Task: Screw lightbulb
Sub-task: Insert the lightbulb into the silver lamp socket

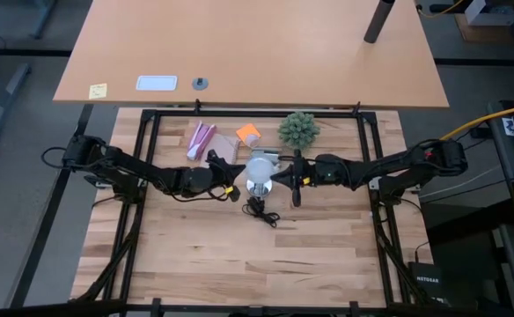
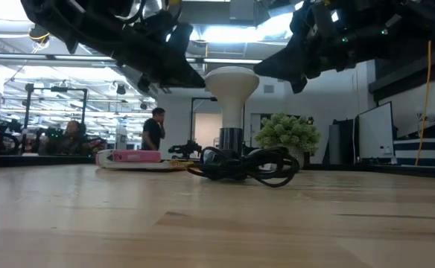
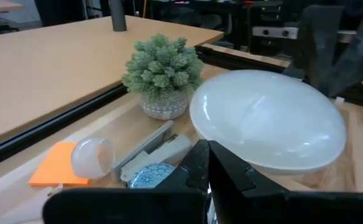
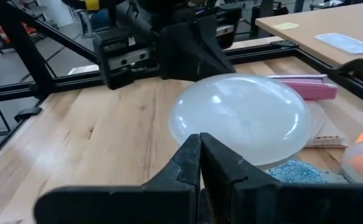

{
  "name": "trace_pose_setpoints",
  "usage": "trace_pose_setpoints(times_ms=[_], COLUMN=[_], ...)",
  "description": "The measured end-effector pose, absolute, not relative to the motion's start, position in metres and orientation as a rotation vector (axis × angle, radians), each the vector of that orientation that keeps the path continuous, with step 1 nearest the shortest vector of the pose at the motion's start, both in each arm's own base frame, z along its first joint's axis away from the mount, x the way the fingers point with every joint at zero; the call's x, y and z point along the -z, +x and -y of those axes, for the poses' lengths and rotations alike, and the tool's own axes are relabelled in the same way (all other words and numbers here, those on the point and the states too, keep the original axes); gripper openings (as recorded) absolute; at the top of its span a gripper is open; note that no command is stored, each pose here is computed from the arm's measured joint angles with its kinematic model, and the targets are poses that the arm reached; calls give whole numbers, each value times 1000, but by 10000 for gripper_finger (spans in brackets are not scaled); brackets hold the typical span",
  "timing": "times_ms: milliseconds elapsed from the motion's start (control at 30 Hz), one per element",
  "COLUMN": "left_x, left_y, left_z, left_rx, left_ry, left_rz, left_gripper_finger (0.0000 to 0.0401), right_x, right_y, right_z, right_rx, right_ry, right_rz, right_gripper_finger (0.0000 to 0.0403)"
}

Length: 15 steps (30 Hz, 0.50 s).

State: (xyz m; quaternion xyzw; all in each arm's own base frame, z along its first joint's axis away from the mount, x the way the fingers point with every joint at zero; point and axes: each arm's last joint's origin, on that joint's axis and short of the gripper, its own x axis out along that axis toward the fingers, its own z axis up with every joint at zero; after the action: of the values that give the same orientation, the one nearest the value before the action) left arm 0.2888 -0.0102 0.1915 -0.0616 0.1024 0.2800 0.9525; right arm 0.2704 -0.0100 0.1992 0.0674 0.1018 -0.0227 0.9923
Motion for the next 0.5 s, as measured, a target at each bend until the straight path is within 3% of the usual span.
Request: trace_pose_setpoints(times_ms=[500], left_x=[-210], left_y=[283], left_z=[9], left_rx=[-567], left_ry=[-82], left_rz=[-154], left_gripper_finger=[0], right_x=[-215], right_y=[267], right_z=[11], right_rx=[53], right_ry=[125], right_rz=[-98], right_gripper_finger=[16])
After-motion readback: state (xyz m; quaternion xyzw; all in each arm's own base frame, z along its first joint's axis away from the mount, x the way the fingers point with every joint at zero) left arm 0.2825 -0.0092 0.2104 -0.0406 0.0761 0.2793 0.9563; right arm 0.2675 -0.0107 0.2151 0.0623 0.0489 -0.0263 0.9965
